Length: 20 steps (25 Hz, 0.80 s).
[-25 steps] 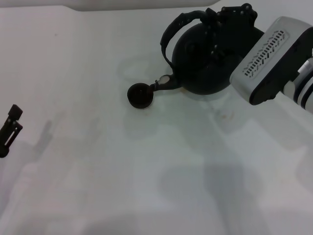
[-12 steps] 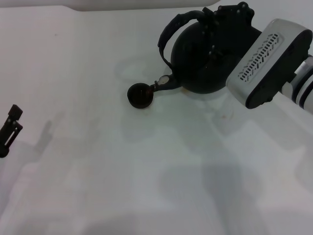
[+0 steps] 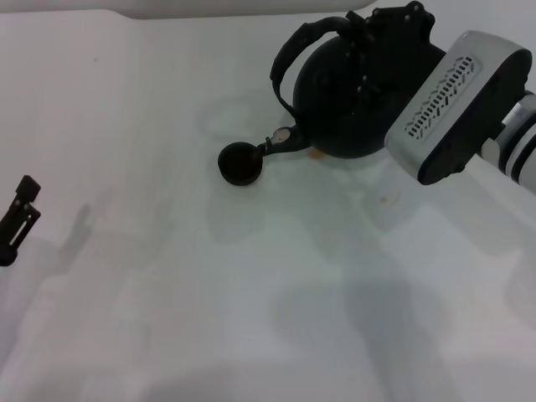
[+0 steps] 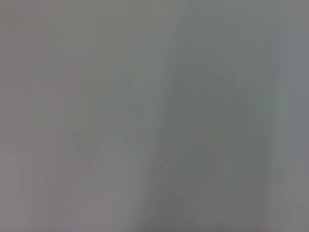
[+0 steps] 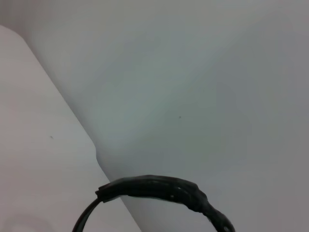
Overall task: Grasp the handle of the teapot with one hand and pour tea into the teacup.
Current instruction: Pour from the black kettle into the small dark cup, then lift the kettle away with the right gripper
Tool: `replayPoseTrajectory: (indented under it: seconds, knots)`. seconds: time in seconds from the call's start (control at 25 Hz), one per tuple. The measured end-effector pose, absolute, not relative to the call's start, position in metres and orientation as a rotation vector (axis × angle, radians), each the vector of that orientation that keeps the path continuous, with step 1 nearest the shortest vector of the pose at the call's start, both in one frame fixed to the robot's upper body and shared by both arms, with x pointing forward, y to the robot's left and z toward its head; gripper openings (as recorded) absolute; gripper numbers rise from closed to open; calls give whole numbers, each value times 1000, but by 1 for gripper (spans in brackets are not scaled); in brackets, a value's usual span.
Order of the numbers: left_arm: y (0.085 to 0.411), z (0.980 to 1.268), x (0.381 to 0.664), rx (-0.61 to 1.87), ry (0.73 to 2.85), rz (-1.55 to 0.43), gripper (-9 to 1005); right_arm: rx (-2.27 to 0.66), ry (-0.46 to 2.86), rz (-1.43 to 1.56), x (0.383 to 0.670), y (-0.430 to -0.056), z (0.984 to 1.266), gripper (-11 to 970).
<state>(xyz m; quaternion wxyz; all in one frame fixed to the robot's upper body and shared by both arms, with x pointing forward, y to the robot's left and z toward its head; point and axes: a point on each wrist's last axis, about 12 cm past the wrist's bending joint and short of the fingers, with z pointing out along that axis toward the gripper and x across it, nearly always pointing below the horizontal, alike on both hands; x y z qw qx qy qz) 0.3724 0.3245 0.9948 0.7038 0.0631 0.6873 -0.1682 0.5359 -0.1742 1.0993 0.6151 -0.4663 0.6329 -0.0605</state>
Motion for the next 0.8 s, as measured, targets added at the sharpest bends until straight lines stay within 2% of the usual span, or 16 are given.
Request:
replayPoseTrajectory:
  seconds: [0.8]
  knots:
    - [324, 995, 374, 143, 1529, -376, 800, -1077, 1455, -157, 538, -177, 1101, 114]
